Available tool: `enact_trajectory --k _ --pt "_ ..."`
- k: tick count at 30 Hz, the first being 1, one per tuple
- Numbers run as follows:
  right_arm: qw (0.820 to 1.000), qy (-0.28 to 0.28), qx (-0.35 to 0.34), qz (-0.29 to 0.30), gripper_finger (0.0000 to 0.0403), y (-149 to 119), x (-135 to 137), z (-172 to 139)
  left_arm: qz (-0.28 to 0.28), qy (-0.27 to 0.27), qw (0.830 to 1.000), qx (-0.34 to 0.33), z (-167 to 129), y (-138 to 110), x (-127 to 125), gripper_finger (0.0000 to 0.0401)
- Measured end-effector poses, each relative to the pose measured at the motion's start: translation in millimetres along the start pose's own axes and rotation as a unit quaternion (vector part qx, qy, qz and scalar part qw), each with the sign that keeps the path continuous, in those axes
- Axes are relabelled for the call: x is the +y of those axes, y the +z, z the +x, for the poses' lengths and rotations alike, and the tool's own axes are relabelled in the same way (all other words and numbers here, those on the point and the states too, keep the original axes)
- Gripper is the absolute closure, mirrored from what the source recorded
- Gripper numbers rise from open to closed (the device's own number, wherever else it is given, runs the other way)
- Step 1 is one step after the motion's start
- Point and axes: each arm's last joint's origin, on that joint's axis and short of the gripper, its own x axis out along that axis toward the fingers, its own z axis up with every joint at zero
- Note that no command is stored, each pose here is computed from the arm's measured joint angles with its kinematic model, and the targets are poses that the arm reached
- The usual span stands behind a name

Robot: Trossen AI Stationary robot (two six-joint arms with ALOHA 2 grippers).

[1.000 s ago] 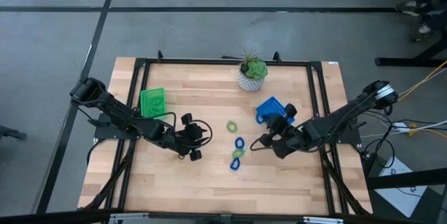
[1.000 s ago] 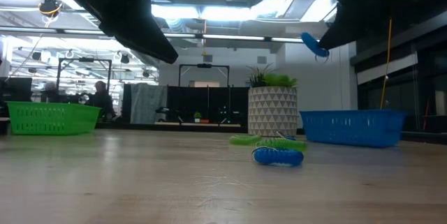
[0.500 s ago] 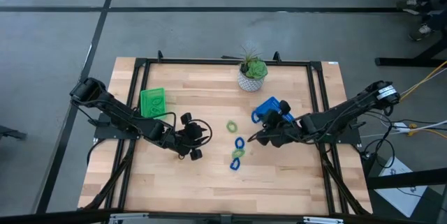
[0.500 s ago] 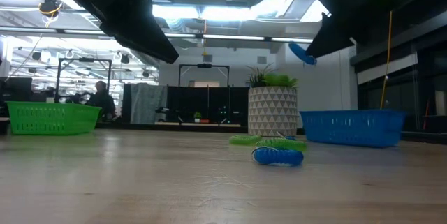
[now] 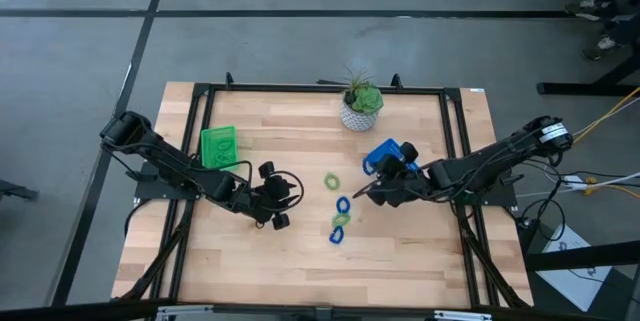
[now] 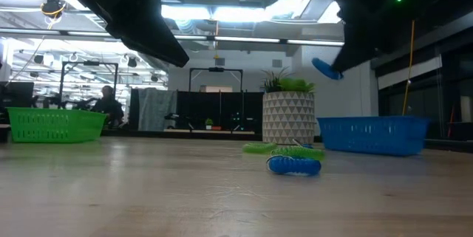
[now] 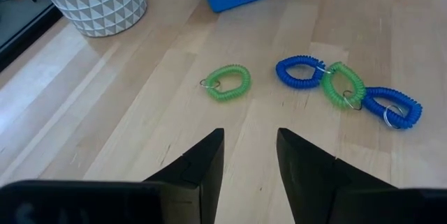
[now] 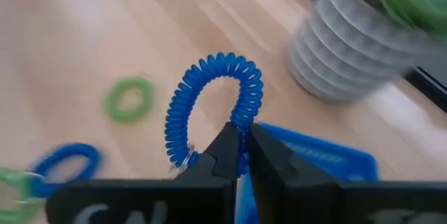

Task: Sort spring keychains
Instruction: Put the blue spring keychain in the blue bin

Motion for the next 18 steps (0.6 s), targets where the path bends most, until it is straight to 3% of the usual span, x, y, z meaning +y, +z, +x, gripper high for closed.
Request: enact_trajectory --k 8,18 --pt "0.992 -0.1 0.07 0.04 0.0377 -15 -24 4 0.0 0.0 1.0 0.0 0 0 0 0.0274" --pt "0.982 -0.118 0.133 0.058 0.0377 -22 -34 3 0.0 0.001 1.0 0.0 0 0 0 0.0274"
